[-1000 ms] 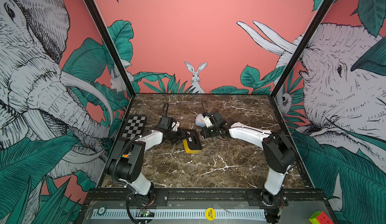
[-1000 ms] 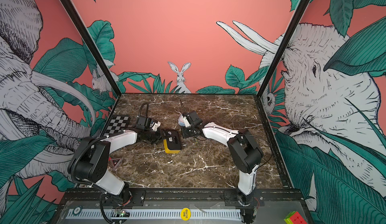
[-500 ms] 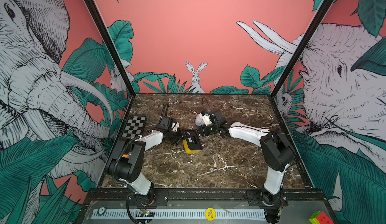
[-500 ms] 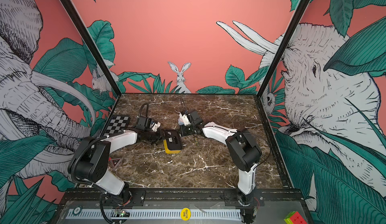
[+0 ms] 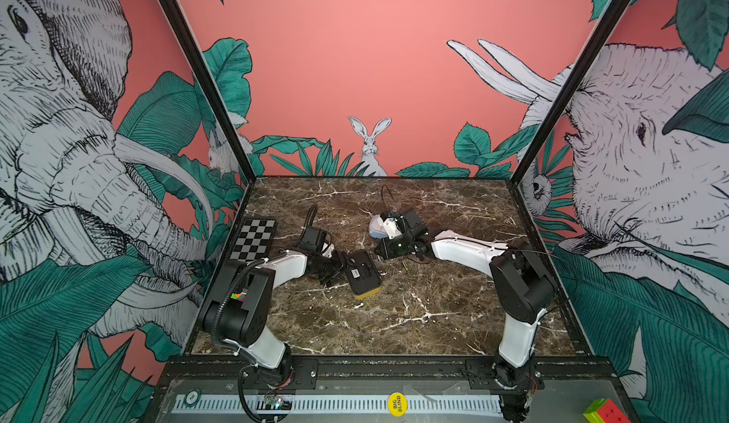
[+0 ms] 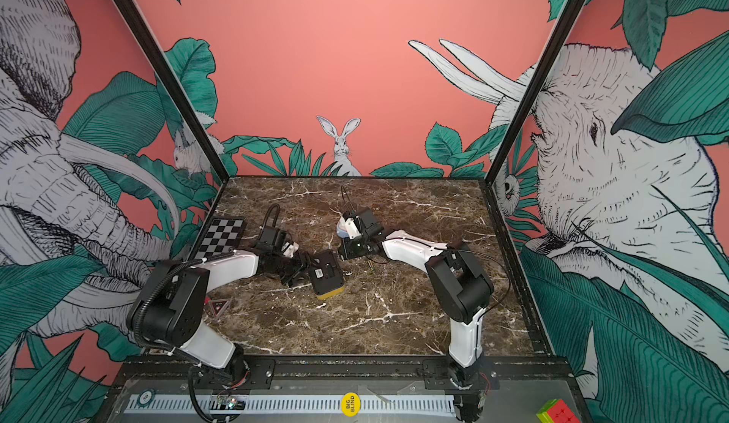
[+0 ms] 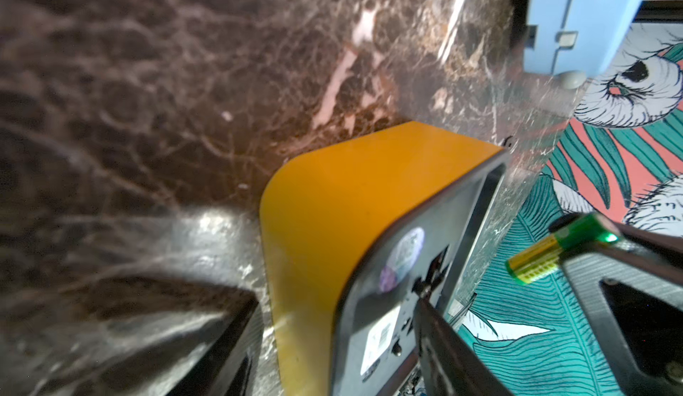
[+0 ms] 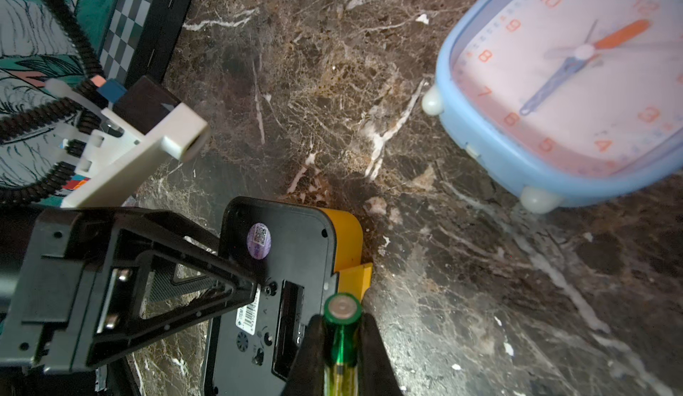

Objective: Insert the battery into the alarm
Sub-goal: Install the battery in the alarm.

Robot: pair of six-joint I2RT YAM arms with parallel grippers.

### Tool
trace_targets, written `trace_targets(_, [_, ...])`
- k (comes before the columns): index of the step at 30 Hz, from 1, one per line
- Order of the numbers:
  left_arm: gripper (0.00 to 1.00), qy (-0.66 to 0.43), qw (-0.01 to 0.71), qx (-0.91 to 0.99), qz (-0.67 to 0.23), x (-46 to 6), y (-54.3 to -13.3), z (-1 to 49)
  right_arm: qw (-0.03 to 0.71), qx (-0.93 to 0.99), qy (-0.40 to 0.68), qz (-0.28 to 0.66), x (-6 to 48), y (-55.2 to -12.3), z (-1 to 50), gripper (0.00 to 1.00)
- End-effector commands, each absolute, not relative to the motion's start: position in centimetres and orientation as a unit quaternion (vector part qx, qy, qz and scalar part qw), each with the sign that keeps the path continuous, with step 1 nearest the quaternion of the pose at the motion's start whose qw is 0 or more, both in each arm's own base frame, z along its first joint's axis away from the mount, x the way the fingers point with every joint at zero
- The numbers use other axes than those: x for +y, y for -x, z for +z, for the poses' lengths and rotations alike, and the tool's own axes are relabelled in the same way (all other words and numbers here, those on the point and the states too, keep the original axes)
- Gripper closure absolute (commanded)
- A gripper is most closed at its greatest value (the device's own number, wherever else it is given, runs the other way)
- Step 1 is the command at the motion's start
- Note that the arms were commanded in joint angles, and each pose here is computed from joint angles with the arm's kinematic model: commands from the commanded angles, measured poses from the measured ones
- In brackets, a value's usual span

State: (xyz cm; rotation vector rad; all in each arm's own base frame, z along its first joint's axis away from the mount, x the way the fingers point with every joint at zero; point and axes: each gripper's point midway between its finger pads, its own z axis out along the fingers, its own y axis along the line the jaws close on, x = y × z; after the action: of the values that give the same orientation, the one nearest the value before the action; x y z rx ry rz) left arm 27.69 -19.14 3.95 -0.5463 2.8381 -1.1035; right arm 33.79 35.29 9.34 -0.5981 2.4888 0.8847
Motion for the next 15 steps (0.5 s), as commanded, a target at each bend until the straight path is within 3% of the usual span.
trace_targets(1, [0.32,0.193,0.014,0.914,-0.356,-19.0,-26.3,4.4,0.246,0.875,0.240,0.340,35.7,-33.9,10.7,1.00])
trace_targets(15, [0.40,0.171,0.009,0.898,-0.405,-22.0,-24.4,6.3,0.316,0.833,0.296,0.343,36.5,-32.5,12.3,1.00])
